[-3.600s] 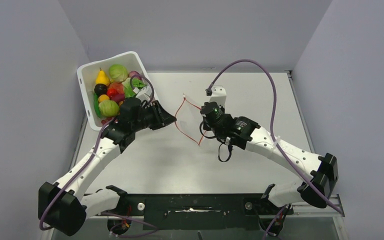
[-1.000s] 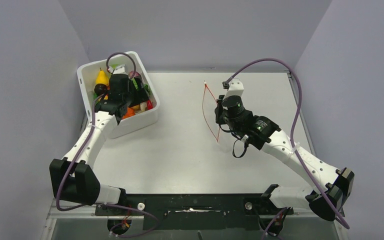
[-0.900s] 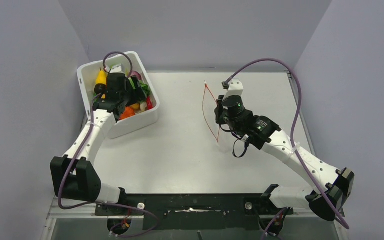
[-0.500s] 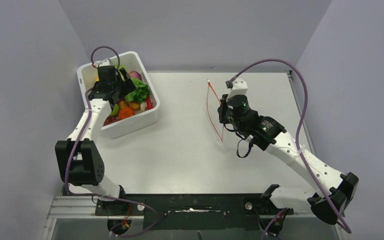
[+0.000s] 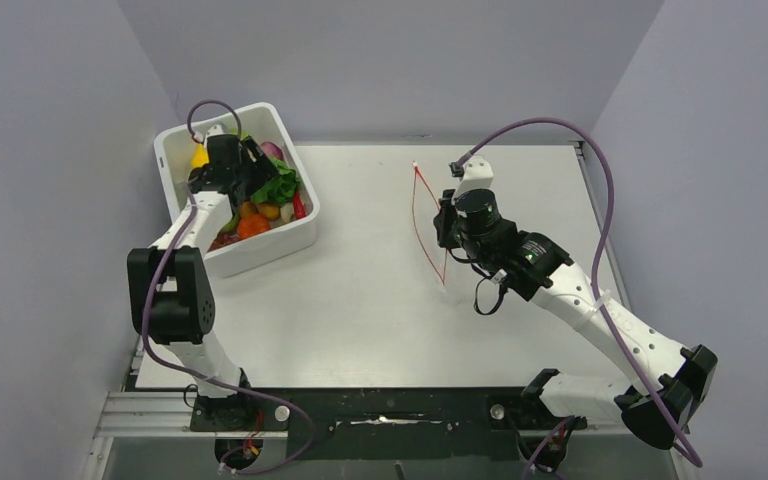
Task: Place the food in the zip-top bag and seal the zipper
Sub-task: Pick up the fake vegetable from the bin, then place the fake vegetable in the bin.
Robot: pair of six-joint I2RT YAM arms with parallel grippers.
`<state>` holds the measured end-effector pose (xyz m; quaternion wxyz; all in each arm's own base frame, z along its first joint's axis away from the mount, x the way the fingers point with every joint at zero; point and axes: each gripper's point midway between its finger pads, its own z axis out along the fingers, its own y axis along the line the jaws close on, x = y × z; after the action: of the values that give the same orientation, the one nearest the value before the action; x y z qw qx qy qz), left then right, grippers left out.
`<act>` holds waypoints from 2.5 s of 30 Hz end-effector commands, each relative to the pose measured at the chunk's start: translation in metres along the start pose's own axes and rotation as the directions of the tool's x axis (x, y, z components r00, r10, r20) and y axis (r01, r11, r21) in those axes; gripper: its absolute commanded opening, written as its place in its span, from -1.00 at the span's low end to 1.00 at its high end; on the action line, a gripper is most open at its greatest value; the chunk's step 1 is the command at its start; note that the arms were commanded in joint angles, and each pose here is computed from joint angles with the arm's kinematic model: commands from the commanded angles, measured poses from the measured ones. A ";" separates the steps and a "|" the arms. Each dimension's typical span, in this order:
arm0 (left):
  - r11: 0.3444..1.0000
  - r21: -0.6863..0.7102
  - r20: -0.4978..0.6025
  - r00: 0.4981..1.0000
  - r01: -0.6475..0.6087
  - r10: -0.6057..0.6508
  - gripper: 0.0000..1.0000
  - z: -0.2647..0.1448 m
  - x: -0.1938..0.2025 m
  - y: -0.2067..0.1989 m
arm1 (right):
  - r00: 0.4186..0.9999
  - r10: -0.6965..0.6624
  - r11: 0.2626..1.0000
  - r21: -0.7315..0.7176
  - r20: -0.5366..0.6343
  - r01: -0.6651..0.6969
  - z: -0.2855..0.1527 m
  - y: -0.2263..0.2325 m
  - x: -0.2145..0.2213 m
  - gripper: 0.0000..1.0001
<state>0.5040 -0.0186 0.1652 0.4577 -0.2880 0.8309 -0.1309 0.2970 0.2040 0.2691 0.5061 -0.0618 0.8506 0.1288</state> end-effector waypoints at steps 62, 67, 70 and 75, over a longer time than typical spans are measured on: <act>0.691 0.498 0.036 0.808 -0.525 0.588 -1.00 -0.206 0.043 -0.099 | 0.997 0.020 1.000 0.022 0.080 -0.022 0.000 -0.005 -0.033 -1.00; 0.779 0.481 -0.060 0.871 -0.403 0.487 -1.00 -0.205 0.048 -0.099 | 0.997 0.021 1.000 0.013 0.070 -0.022 0.004 -0.002 -0.031 -1.00; 0.839 0.422 -0.070 0.910 -0.344 0.408 -1.00 -0.201 0.036 -0.093 | 0.998 0.028 1.000 0.003 0.061 -0.029 0.006 0.000 -0.029 -1.00; 0.912 0.338 -0.119 0.951 -0.232 0.285 -1.00 -0.183 0.015 -0.063 | 0.998 0.033 0.999 0.004 0.059 -0.034 0.004 -0.001 -0.027 -1.00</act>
<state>0.3479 -0.1115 0.2600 0.4144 -0.0187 0.8846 -0.2134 0.3067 0.2010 0.2590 0.4951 -0.0618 0.8593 0.1123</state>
